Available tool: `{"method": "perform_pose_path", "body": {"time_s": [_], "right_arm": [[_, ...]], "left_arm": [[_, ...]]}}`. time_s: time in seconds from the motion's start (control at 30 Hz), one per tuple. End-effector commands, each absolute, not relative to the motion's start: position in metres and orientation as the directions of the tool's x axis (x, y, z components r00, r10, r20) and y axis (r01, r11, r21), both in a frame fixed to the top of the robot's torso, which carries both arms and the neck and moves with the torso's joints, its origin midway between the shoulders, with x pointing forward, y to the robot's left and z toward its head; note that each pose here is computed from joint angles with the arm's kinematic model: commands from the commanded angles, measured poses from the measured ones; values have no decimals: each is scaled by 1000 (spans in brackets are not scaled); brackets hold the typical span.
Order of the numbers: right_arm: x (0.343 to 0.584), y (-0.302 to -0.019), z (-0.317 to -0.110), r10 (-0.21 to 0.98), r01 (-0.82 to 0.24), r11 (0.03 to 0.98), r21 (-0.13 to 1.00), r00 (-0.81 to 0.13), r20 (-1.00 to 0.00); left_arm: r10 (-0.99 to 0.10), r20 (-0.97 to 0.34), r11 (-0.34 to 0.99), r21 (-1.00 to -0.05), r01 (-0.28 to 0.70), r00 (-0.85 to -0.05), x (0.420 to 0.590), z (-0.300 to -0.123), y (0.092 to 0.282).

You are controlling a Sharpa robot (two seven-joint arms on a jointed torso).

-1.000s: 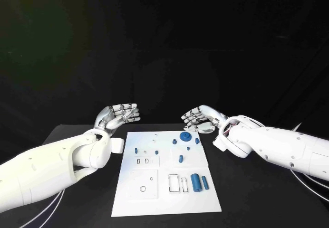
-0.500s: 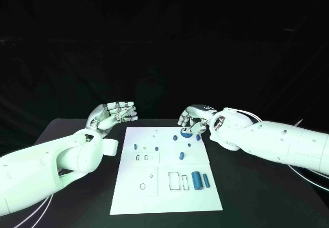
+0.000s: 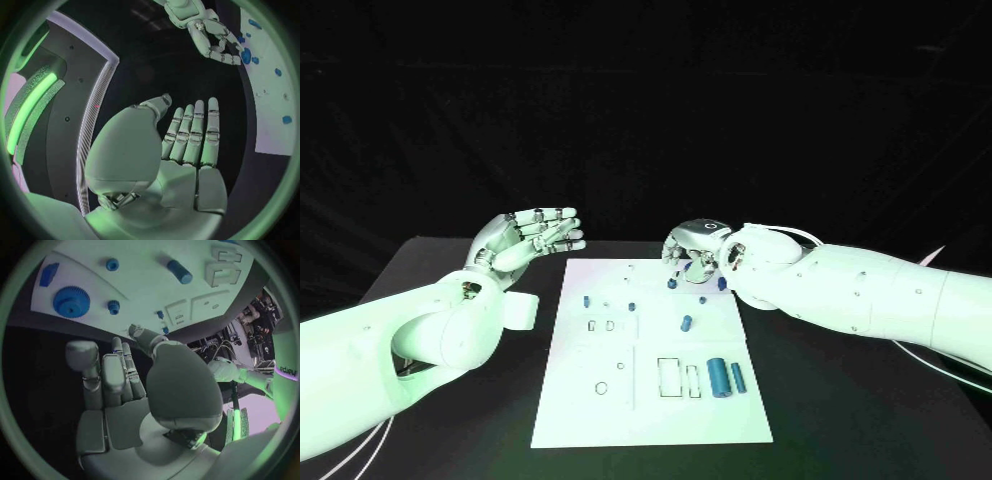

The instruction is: Assemble the parts on the task board

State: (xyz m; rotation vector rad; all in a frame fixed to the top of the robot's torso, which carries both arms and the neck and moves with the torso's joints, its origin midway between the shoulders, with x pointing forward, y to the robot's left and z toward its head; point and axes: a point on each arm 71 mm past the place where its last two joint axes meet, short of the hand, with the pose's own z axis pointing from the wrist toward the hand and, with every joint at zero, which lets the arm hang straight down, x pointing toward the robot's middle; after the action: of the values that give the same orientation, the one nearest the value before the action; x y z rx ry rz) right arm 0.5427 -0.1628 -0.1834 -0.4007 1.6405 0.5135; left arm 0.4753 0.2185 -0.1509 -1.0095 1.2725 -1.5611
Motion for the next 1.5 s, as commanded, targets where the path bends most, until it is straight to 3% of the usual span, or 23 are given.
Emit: {"method": "perform_pose_path", "body": {"time_s": [0.03, 1.5], "right_arm": [[544, -164, -185, 9, -530, 844, 82, -139, -990], [552, -173, -201, -48, -478, 877, 50, -191, -980]], "left_arm": [[-948, 68, -115, -984, 133, -310, 474, -147, 218], [-949, 64, -113, -983, 145, -307, 474, -139, 225]]}}
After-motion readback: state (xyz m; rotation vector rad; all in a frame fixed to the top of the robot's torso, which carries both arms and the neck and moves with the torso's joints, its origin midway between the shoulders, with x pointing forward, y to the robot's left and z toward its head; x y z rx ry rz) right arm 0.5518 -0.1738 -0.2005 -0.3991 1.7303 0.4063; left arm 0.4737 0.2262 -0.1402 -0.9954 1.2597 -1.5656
